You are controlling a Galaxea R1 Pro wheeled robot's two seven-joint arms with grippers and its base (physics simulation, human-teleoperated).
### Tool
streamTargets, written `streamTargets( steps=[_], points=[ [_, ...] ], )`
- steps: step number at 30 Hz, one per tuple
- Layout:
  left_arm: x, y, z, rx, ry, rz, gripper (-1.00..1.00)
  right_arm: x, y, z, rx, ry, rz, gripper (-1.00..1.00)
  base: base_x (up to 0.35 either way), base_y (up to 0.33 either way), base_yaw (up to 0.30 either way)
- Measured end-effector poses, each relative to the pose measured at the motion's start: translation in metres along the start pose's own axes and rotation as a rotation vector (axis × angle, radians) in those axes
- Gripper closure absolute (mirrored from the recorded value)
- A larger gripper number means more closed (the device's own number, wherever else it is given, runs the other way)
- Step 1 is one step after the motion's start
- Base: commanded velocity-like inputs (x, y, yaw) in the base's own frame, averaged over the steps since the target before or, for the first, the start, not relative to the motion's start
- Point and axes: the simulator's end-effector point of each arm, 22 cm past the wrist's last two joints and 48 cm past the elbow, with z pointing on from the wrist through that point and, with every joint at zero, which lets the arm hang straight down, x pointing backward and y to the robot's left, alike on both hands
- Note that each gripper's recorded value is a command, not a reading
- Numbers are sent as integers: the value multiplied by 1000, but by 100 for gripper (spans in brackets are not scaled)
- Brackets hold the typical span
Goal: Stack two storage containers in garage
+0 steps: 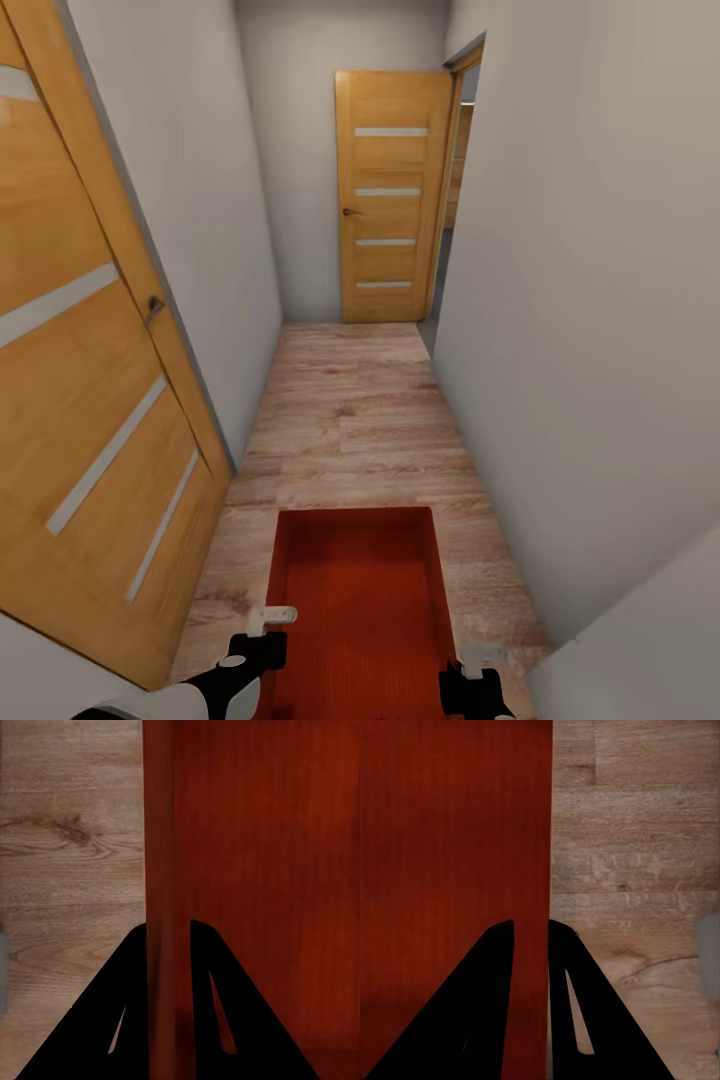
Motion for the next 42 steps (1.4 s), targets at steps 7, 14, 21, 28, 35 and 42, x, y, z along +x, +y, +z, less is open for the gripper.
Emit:
streamTargets(
  steps=[7,14,21,28,35,42],
  points=[
    [0,0,0,0,2,1,100,1,0,0,0,2,1,100,261,0,0],
    [0,1,0,0,2,1,100,1,1,0,0,2,1,100,301,0,0],
    [0,0,0,0,2,2,100,1,0,0,0,2,2,100,274,0,0],
    [1,-1,0,-1,3,2,100,1,-1,0,0,3,2,100,311,0,0],
    [0,-1,0,-1,3,2,100,1,-1,0,-1,3,2,100,329,0,0],
    [0,-1,0,-1,3,2,100,1,-1,0,0,3,2,100,330,0,0]
  ],
)
